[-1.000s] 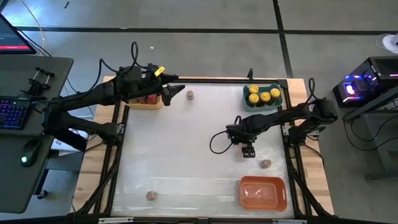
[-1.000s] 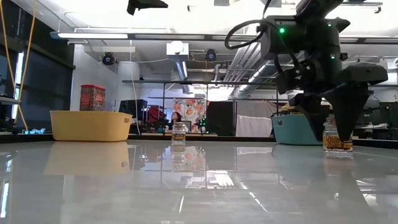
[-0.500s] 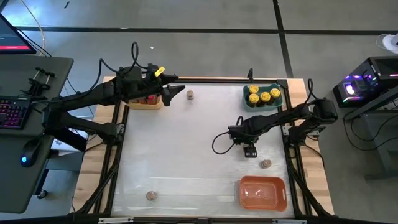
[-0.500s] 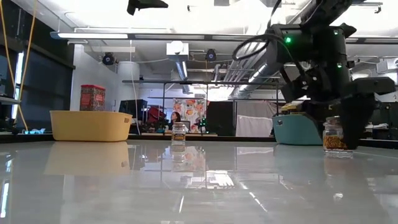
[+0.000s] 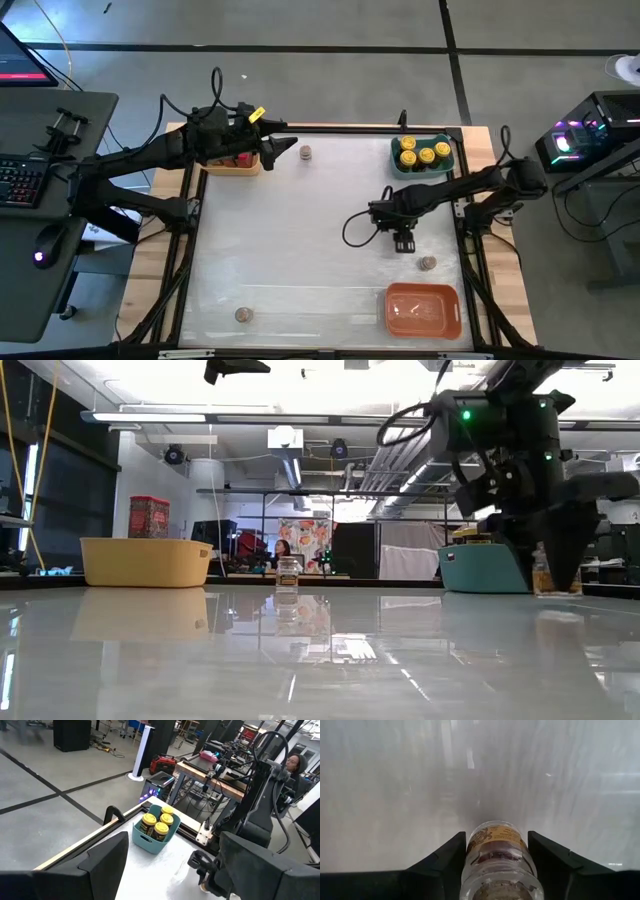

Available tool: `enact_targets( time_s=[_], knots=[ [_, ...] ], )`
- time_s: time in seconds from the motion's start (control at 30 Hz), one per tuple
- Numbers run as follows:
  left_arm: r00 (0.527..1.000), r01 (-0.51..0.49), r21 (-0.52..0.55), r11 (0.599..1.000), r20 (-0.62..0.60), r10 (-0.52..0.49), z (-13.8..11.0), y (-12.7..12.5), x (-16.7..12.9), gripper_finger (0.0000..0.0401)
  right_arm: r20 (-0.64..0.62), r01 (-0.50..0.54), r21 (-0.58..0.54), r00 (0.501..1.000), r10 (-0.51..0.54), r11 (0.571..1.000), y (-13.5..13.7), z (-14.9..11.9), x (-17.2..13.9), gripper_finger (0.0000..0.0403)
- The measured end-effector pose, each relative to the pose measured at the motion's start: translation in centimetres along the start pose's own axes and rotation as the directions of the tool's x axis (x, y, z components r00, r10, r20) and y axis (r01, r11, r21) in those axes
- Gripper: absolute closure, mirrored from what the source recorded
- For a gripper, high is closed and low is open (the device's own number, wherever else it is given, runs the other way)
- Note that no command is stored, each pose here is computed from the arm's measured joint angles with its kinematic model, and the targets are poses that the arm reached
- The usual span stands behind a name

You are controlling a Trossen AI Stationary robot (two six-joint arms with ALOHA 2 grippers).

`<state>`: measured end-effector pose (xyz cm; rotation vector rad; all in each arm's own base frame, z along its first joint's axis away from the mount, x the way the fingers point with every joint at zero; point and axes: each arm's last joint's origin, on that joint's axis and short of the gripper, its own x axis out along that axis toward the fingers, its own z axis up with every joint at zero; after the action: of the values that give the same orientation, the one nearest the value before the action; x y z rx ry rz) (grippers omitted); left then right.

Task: Sort spices by type
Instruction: Put the top right brown seasoning bottle into the orange bin

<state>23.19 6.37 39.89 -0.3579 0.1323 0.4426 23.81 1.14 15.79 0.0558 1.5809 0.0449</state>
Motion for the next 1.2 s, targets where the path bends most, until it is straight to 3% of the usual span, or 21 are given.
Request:
enact_targets(
  time_s=[0.13, 0.3, 0.43, 0.57, 0.73, 0.93, 1.07, 1.2],
  knots=[
    [1.0, 0.0, 0.0, 1.0, 0.0, 0.0, 0.0, 0.0, 0.0, 0.0101, 0.02, 0.002, 0.016, 1.0, -0.002, 1.0, -0.1, -0.5, -1.7, 0.0216],
    [1.0, 0.0, 0.012, 1.0, 0.0, 0.0, 0.0, 0.0, 0.0, 0.01, 0.113, -0.006, 0.124, 0.994, -0.009, 0.992, -0.5, -1.1, -6.5, 0.0218],
    [1.0, 0.0, 0.018, 1.0, 0.0, 0.0, 0.0, 0.0, 0.0, 0.01, 0.278, -0.149, 0.221, 0.957, 0.084, 0.964, 0.6, -1.4, -10.9, 0.0218],
    [1.0, -0.002, 0.042, 0.999, 0.001, 0.002, 0.0, 0.0, 0.0, 0.01, 0.334, -0.266, 0.235, 0.925, 0.179, 0.935, 3.4, -1.8, -13.2, 0.0218],
    [1.0, -0.003, 0.044, 0.999, 0.002, 0.003, 0.0, 0.0, 0.0, 0.0101, 0.272, -0.334, 0.295, 0.927, 0.256, 0.895, 8.3, -2.9, -12.3, 0.0218],
    [1.0, -0.004, 0.048, 0.999, 0.002, 0.004, 0.0, 0.0, 0.0, 0.01, 0.205, -0.412, 0.449, 0.911, 0.357, 0.793, 13.7, -5.5, -8.9, 0.0218],
    [1.0, -0.004, 0.072, 0.997, 0.002, 0.004, 0.0, 0.0, 0.0, 0.01, 0.165, -0.404, 0.521, 0.912, 0.376, 0.752, 15.6, -7.4, -6.9, 0.0218],
    [1.0, -0.005, 0.085, 0.996, 0.003, 0.004, 0.0, 0.0, 0.0, 0.01, 0.125, -0.366, 0.561, 0.924, 0.36, 0.742, 16.0, -8.6, -5.4, 0.0218]
  ],
)
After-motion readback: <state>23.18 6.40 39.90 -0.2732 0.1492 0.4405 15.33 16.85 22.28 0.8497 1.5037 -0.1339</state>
